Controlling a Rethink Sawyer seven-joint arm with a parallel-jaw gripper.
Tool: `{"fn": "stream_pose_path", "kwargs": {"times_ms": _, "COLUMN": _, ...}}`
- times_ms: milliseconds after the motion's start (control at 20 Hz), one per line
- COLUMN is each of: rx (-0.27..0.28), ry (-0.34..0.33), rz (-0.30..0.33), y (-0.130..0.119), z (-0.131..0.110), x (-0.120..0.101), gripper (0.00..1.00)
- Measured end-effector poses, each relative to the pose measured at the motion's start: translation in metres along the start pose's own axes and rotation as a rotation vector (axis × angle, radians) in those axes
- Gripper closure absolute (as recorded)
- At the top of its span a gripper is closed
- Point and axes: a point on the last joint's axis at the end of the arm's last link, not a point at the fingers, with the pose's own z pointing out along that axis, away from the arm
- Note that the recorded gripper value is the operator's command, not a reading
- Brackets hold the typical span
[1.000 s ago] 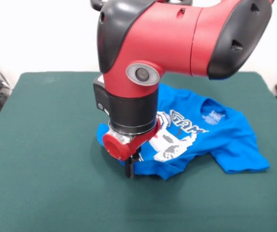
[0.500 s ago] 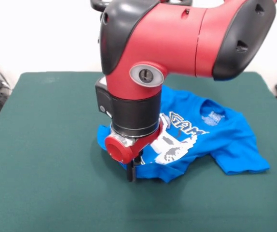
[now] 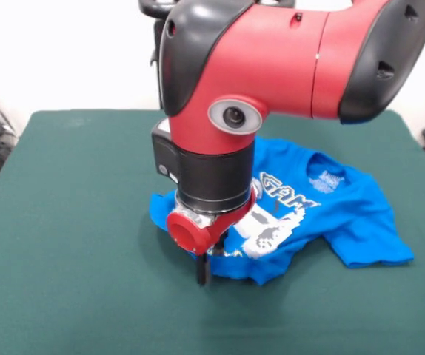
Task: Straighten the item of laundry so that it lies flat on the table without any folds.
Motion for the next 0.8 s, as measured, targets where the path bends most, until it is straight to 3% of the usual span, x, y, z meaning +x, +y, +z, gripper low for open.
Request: {"fn": "stream_pose_path", "kwargs": {"times_ms": 800, "rx": 0.005, "ry": -0.005, "rz": -0.028, "y": 0.0, "z": -0.002, "x": -0.013, "gripper": 0.0}}
